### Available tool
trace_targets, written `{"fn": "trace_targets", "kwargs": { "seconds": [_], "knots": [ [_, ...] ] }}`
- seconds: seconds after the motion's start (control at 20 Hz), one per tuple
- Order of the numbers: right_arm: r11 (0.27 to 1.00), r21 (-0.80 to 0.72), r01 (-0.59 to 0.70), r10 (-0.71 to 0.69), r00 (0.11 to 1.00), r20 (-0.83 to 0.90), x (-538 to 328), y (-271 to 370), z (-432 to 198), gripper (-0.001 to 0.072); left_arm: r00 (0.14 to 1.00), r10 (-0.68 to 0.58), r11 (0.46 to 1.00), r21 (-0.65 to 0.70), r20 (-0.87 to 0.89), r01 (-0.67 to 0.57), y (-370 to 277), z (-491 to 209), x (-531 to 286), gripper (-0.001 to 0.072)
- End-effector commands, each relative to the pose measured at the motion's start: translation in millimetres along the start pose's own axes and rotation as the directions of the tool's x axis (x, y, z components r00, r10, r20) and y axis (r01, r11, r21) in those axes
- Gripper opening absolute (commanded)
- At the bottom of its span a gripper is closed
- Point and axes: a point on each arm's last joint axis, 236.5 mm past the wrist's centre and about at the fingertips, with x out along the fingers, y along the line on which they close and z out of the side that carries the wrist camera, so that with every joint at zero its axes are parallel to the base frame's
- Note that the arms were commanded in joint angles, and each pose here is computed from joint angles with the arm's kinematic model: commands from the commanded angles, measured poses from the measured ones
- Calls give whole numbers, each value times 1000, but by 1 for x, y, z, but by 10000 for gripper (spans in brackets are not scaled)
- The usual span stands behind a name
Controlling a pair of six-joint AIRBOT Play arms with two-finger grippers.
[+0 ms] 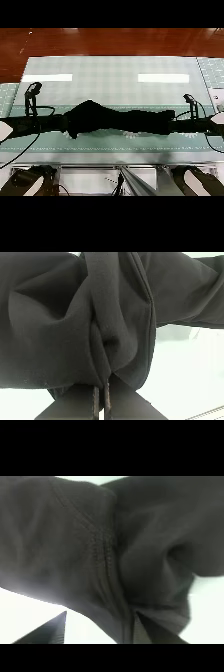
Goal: Fold the shirts.
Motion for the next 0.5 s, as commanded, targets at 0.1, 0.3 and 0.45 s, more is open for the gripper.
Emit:
{"fn": "trace_targets", "kwargs": {
  "seconds": [0.1,0.3,0.45],
  "knots": [
    [995,78,-68,71,997,-33,19,3,-3,34,1000,13,1000,7,5,-13,3,1,0,24],
    [987,-138,-75,92,989,116,-56,47,63,26,988,99,990,92,121,-111,11,38,-29,23],
    [950,-303,77,69,892,446,-175,103,137,26,920,177,954,169,349,-248,5,102,-98,23]
  ]
}}
